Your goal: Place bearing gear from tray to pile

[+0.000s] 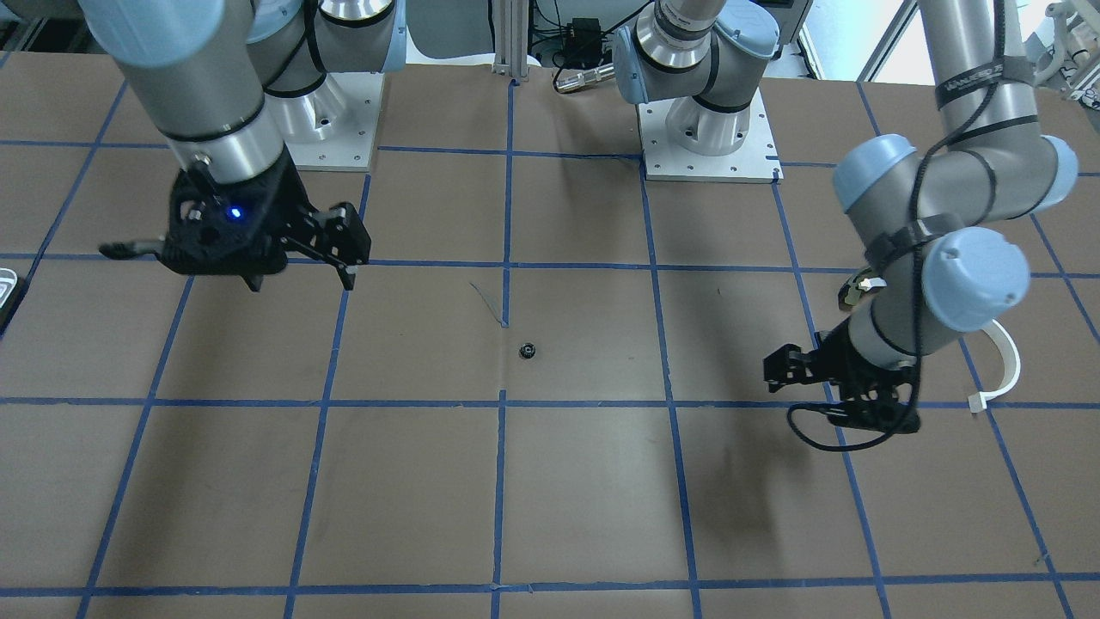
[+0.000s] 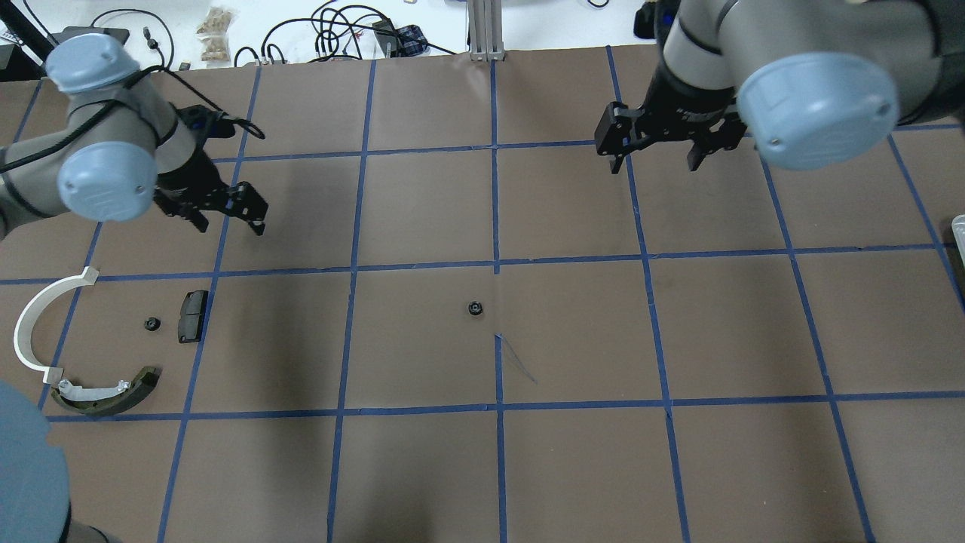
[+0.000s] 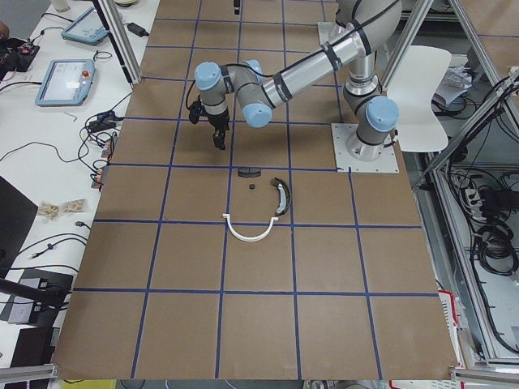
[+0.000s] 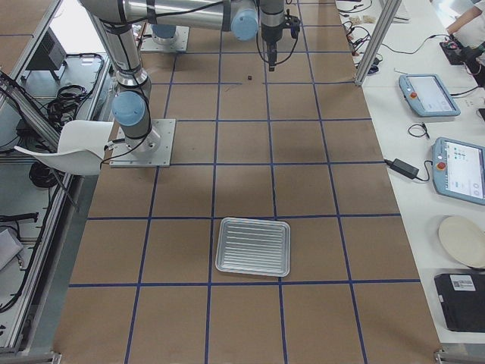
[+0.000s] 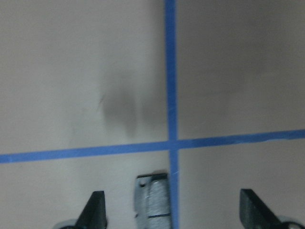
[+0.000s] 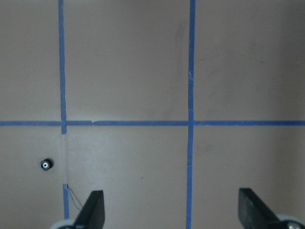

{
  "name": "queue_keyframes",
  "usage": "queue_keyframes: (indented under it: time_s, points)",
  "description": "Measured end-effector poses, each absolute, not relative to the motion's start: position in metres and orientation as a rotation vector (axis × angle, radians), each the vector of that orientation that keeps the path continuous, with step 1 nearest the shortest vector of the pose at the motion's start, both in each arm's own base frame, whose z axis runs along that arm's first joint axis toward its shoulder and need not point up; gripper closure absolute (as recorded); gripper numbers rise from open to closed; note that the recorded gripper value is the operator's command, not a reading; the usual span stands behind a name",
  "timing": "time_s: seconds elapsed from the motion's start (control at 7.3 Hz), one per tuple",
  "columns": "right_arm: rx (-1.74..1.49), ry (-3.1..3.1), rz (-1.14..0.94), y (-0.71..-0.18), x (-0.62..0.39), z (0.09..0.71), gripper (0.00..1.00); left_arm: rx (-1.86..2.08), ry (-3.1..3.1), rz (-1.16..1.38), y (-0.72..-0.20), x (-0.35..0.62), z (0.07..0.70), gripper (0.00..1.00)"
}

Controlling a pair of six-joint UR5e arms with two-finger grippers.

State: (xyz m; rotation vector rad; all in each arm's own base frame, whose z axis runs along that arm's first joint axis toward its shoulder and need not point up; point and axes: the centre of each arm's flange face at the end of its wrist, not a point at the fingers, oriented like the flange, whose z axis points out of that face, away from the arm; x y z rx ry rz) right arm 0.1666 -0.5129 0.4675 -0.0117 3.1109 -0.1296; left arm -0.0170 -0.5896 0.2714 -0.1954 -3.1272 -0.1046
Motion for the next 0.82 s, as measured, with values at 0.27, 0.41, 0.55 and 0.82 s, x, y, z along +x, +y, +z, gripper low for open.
queue_keyframes:
  time_s: [0.27, 0.41, 0.55, 0.82]
  points:
    - [-0.015, 3.122, -0.121, -0.477, 0.158, 0.523, 0.00, -0.225, -3.132, -0.099, -0.577, -0.132, 0.264, 0.00]
    - [-0.014, 3.128, -0.096, -0.469, 0.156, 0.540, 0.00, -0.209, -3.138, -0.100, -0.566, -0.180, 0.257, 0.00]
    - [-0.014, 3.132, -0.063, -0.464, 0.155, 0.550, 0.00, -0.219, -3.141, -0.098, -0.553, -0.221, 0.251, 0.00]
    - [-0.055, 3.136, -0.010, -0.462, 0.151, 0.545, 0.00, -0.221, -3.138, -0.103, -0.532, -0.276, 0.234, 0.00]
